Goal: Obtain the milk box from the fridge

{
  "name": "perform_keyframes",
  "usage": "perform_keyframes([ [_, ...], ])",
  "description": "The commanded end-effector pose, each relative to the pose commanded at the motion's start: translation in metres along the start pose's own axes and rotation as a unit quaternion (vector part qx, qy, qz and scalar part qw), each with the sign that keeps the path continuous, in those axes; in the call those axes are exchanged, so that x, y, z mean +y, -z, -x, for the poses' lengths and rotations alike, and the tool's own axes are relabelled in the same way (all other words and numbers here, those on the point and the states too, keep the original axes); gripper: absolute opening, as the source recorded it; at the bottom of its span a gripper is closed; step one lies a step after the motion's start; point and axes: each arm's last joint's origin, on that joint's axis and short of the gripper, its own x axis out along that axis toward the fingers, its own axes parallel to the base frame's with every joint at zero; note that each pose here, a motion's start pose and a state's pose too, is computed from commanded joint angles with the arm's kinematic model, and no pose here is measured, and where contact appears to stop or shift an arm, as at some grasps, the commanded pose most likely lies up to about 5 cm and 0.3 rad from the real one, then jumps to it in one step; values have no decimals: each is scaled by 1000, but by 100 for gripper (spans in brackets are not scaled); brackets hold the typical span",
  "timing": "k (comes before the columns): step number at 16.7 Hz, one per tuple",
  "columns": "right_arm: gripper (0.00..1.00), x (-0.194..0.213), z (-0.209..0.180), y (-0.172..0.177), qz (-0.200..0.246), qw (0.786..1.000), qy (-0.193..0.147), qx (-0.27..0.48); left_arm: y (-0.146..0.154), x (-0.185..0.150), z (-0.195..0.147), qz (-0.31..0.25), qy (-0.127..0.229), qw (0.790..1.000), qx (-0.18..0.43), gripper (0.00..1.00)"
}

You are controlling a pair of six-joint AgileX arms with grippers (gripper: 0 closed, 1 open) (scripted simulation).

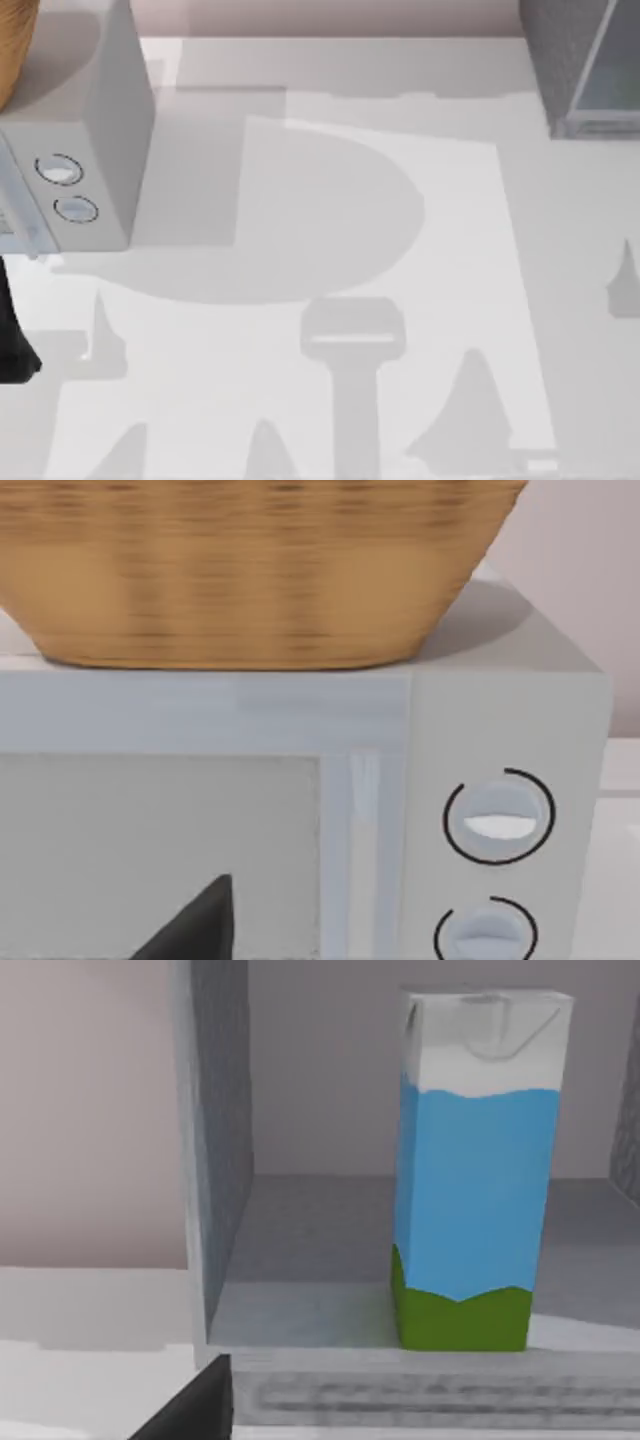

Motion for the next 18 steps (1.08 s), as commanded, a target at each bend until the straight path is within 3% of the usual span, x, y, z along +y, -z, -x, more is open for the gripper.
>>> perform_keyframes([
  [9, 100, -52, -34, 56, -14, 1000, 0, 26, 0, 0, 0, 0, 0, 1000, 0, 100],
  [18, 100, -63, -37, 66, -6, 1000, -2, 11, 0, 0, 0, 0, 0, 1000, 0, 100],
])
